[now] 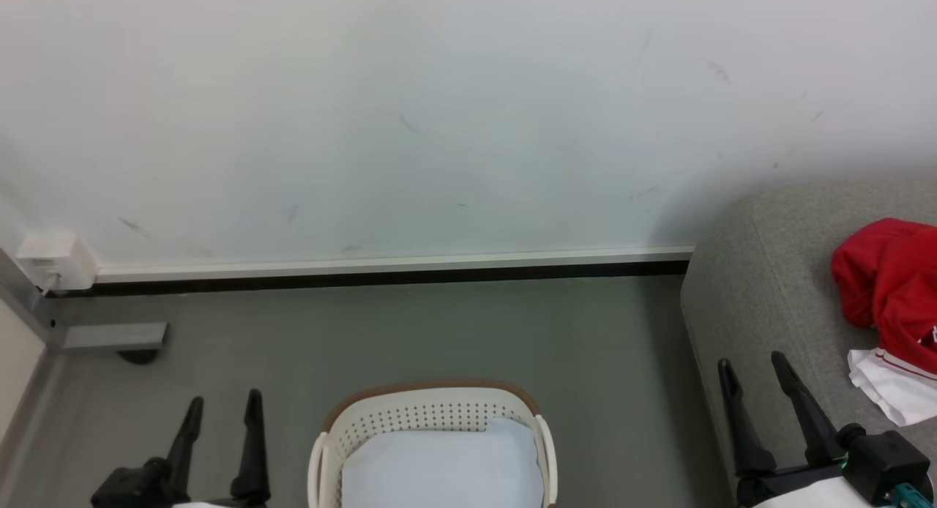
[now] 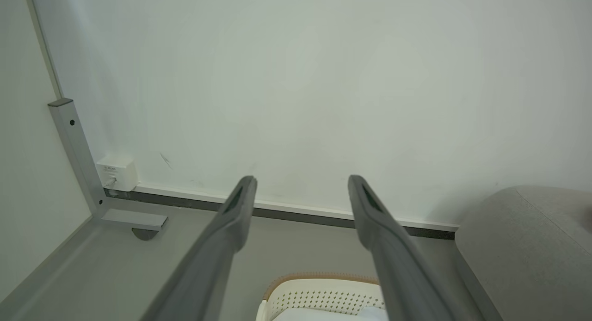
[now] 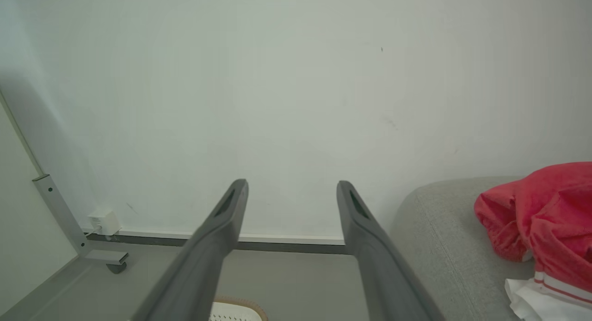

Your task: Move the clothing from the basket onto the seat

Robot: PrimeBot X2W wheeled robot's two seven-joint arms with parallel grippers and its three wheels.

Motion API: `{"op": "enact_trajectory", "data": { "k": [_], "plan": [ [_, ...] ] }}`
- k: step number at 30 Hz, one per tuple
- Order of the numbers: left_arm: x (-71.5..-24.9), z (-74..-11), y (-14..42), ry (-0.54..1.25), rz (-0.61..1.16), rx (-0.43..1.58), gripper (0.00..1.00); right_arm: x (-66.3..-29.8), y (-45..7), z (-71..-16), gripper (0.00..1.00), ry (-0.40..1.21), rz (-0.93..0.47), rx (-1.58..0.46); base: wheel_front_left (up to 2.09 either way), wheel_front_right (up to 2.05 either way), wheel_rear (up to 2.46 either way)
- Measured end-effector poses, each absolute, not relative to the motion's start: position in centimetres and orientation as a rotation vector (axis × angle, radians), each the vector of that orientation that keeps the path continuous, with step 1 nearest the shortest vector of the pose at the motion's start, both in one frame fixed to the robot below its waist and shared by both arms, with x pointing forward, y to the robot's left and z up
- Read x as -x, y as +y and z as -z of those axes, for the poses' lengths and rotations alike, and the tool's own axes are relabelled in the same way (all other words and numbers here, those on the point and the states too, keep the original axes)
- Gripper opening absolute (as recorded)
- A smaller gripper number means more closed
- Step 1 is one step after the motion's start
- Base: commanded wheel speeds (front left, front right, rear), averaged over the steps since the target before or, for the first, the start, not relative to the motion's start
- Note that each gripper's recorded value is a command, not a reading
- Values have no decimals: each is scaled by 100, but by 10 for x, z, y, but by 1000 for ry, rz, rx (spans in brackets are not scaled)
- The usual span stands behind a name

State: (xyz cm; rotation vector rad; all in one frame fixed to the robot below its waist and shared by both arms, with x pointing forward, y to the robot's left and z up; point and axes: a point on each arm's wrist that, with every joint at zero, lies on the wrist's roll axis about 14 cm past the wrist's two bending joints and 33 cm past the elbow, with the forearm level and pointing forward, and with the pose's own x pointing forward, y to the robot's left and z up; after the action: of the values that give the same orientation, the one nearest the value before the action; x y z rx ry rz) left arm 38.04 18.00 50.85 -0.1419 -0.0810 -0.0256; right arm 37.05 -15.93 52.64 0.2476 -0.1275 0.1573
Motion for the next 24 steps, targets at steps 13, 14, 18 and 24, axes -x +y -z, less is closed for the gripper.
{"op": "enact_trajectory", "data": {
  "k": [13, 14, 18, 24],
  "plan": [
    [-382, -509, 180, -88, 32, 133, 100, -371, -156, -522, 100, -111, -164, -248, 0, 0, 0],
    [-382, -509, 180, -88, 32, 133, 100, -371, -156, -521, 100, -109, -164, -248, 0, 0, 0],
    [-382, -510, 179, -93, 34, 133, 100, -371, -155, -522, 100, -110, -168, -248, 0, 0, 0],
    [-382, -509, 177, -90, 43, 137, 100, -371, -154, -523, 100, -112, -171, -251, 0, 0, 0]
  ]
}}
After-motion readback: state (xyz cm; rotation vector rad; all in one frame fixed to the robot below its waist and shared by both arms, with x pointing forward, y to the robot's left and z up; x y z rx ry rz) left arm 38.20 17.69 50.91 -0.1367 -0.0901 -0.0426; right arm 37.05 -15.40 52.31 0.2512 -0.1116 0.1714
